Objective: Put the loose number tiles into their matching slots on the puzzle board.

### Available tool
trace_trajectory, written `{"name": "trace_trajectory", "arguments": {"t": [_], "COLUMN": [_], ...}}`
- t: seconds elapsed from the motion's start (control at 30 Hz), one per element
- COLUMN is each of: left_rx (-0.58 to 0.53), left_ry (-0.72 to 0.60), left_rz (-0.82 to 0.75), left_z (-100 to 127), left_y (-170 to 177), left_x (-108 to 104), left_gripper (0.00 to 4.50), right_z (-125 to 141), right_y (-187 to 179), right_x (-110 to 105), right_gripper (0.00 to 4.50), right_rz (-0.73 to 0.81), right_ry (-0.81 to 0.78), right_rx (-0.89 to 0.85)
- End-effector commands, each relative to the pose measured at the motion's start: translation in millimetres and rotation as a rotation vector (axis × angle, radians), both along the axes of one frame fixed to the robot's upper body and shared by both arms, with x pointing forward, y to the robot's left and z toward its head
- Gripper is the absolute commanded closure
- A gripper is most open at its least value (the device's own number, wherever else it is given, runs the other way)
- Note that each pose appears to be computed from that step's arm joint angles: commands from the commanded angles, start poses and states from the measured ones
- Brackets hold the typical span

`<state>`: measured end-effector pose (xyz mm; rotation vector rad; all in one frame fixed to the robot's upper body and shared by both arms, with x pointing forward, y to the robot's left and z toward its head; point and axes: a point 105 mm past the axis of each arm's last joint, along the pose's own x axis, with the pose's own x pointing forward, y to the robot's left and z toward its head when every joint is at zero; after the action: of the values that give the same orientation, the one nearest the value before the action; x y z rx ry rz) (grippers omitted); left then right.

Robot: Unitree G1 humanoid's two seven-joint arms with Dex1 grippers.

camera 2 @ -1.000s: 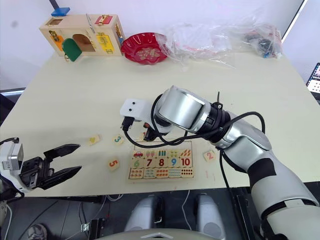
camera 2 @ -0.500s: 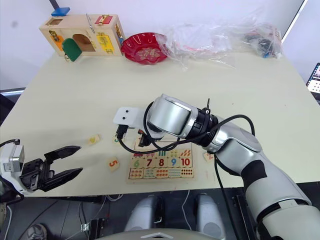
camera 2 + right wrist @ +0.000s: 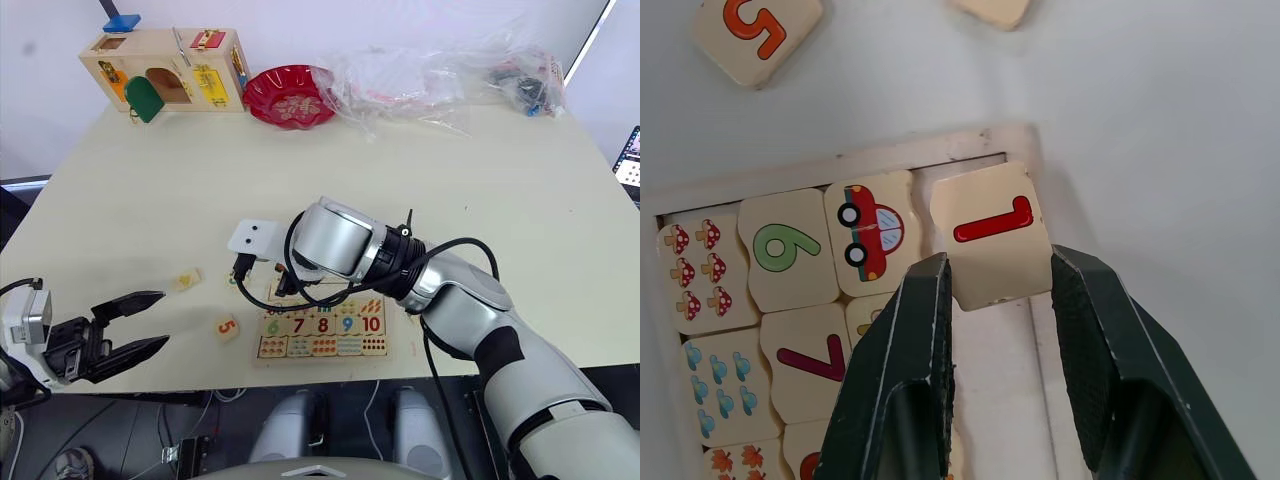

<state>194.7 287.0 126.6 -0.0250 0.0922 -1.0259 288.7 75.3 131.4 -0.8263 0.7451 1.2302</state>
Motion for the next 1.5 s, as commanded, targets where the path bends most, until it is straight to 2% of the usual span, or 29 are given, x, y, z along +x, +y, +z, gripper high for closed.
{"name": "trace_trajectory", "arguments": {"t": [0.03,1.5], "left_rx": [0.017,0.041], "left_ry": [-0.023,-0.055], "left_rz": [-0.016,0.002], "left_z": [6.4,3.5], "left_y": [-1.9,3.8], "left_x": [0.0,-3.3], "left_gripper": [0.00,0.00], "right_z": [5.9,-0.5], "right_y": [7.3,12.2], "right_x": [-2.1,-7.9], "right_gripper": [3.62,3.62], "right_rz": [0.022,0.018], "right_ry": [-0.021,0.010], "right_rx": [0.025,0.041]}}
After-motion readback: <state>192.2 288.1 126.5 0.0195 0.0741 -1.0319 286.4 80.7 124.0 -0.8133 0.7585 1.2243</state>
